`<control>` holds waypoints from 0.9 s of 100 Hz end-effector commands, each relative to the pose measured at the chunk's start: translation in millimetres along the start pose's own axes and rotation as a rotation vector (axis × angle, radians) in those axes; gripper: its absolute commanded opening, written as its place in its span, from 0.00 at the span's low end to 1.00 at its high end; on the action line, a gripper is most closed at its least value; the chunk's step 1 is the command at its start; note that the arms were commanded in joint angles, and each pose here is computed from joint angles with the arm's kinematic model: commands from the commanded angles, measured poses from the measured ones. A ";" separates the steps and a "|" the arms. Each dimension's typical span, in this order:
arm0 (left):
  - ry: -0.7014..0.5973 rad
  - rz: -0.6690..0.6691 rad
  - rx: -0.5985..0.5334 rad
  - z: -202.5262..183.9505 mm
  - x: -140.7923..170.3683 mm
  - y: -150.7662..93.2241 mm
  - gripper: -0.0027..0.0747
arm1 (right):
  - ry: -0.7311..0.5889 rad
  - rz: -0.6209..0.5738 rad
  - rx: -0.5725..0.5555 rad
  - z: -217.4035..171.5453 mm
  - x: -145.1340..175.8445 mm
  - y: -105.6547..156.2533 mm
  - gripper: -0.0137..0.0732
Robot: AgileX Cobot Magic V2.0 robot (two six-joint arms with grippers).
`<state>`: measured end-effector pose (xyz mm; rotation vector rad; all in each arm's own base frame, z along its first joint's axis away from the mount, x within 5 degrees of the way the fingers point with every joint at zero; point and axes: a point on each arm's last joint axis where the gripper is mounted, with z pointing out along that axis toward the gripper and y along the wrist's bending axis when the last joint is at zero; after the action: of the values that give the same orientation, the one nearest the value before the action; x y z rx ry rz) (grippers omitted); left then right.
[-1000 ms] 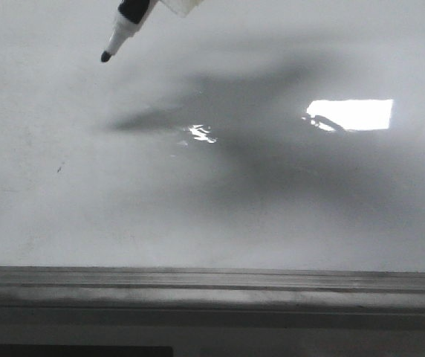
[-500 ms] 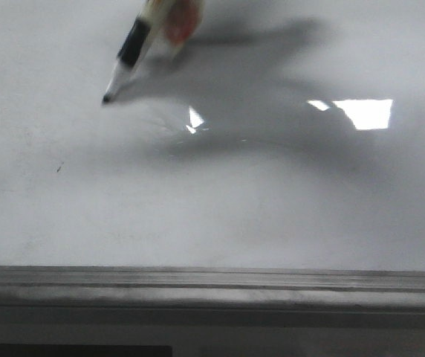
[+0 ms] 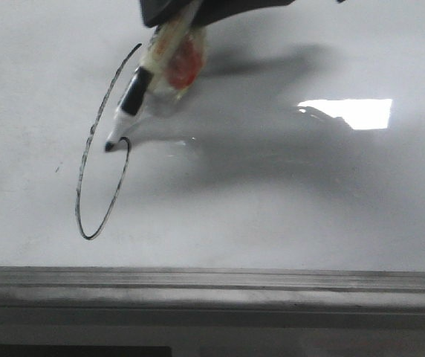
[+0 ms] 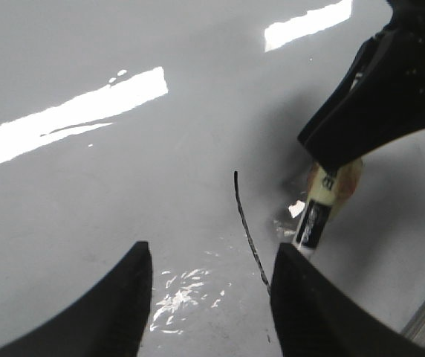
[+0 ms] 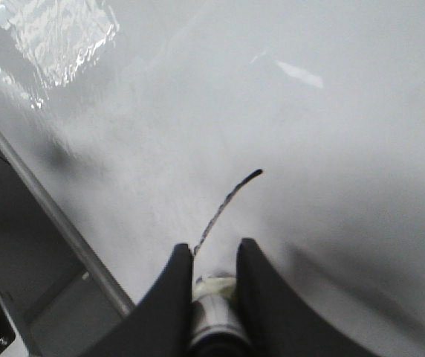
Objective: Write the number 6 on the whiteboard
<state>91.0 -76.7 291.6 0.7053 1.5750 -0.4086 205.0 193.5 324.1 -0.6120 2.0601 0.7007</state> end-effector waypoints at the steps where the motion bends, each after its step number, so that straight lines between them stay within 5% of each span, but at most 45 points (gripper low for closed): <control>1: -0.102 -0.018 0.001 -2.1 -17.9 1.4 0.47 | -0.074 -0.046 0.003 1.5 -13.1 4.3 0.09; 49: -0.114 0.000 0.072 0.9 -19.3 -7.3 0.47 | -0.126 -0.108 -0.166 -43.4 -14.8 49.7 0.09; 90: -0.077 0.017 0.254 9.3 -16.0 -32.4 0.47 | -0.094 -0.159 -0.157 -42.6 -10.7 49.4 0.09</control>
<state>79.4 -102.0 285.1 0.9008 1.5472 -0.5472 155.1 205.9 345.5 -0.8461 1.9673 0.7806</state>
